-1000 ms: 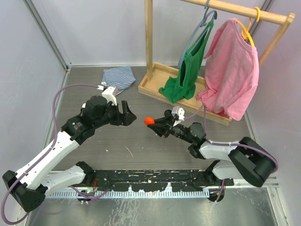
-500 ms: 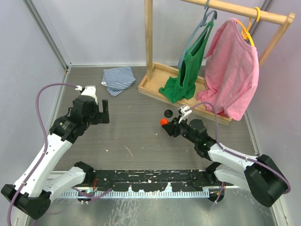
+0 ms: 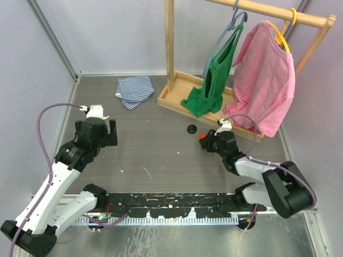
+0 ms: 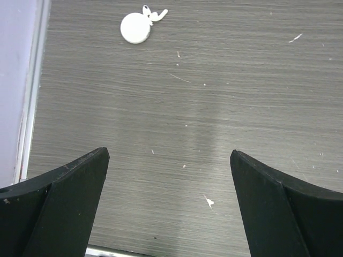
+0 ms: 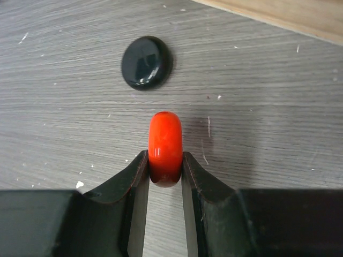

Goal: Insert the wireless bluetooth earbuds into the charging case
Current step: Place the charging case at the center of the board.

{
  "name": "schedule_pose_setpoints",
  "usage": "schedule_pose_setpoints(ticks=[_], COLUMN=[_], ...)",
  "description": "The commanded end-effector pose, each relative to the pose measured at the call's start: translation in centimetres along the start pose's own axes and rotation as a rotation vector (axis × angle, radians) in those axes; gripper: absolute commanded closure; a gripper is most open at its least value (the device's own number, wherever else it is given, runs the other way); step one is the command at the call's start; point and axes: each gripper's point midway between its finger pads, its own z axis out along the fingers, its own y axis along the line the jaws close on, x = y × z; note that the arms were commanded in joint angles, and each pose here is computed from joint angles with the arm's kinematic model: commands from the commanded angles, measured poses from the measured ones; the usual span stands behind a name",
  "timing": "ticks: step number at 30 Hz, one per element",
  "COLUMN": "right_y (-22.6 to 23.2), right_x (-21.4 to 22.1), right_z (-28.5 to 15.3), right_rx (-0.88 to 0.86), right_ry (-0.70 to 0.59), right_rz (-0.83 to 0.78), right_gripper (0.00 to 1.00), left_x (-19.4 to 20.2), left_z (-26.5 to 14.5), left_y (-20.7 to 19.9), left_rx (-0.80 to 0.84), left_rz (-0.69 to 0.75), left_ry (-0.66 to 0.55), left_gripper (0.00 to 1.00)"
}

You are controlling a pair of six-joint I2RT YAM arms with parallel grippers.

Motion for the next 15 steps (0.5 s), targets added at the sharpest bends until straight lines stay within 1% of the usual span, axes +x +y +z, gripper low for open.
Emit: schedule_pose_setpoints(ticks=[1, 4, 7, 13, 15], right_y=[-0.1, -0.3, 0.0, 0.5, 0.5], right_x=[-2.5, -2.9, -2.8, -3.1, -2.6], right_z=[1.3, 2.3, 3.4, 5.0, 5.6], right_rx=[0.016, 0.026, 0.018, 0.022, 0.025], right_ry=[-0.106, -0.106, -0.079, -0.038, 0.003], right_rz=[0.076, 0.104, 0.129, 0.176, 0.178], right_gripper=[0.96, 0.94, 0.89, 0.74, 0.7], left_x=[-1.6, -1.7, -1.7, -1.8, -1.7], left_z=[-0.2, -0.3, -0.3, -0.5, -0.6], left_y=[1.3, 1.5, 1.6, 1.6, 1.7], left_rx=[-0.065, -0.069, -0.07, -0.064, -0.063], left_rz=[-0.04, -0.048, -0.051, -0.056, -0.058], left_ry=[-0.074, -0.08, -0.083, -0.091, -0.092], left_gripper=[0.02, 0.02, 0.02, 0.02, 0.02])
